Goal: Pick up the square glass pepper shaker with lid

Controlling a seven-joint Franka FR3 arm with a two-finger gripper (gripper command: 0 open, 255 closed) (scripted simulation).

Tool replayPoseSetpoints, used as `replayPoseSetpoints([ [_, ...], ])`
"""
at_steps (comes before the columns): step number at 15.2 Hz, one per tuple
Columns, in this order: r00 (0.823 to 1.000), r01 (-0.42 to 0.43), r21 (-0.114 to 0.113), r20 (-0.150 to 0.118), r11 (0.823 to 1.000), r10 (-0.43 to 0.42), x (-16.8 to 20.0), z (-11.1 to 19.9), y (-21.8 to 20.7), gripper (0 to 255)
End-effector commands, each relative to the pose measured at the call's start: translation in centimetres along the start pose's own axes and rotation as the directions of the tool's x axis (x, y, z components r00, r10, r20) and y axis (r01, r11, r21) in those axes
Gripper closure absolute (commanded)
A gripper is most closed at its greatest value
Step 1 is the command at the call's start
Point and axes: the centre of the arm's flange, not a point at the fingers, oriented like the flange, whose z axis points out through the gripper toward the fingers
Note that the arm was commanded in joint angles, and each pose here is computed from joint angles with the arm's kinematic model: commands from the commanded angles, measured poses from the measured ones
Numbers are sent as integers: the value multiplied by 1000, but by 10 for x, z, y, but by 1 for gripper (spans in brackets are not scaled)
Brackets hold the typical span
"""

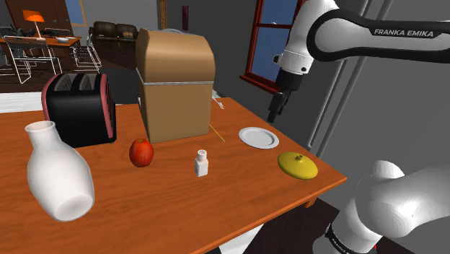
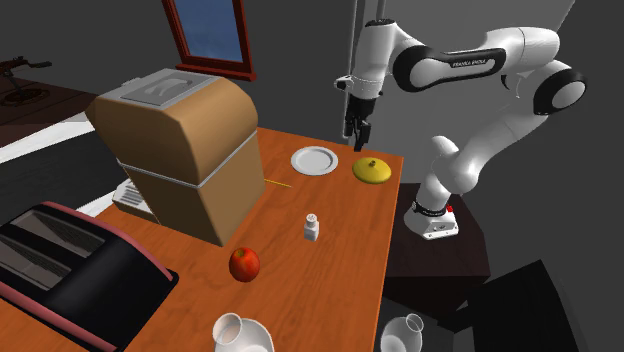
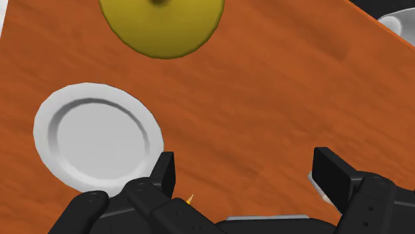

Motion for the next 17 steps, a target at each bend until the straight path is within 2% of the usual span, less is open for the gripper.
replayPoseSetpoints([
  [1,1000,0,0,0,1000,0,0,0,0,0],
  [17,991,-60,16,119,998,58,146,94,-137,0],
])
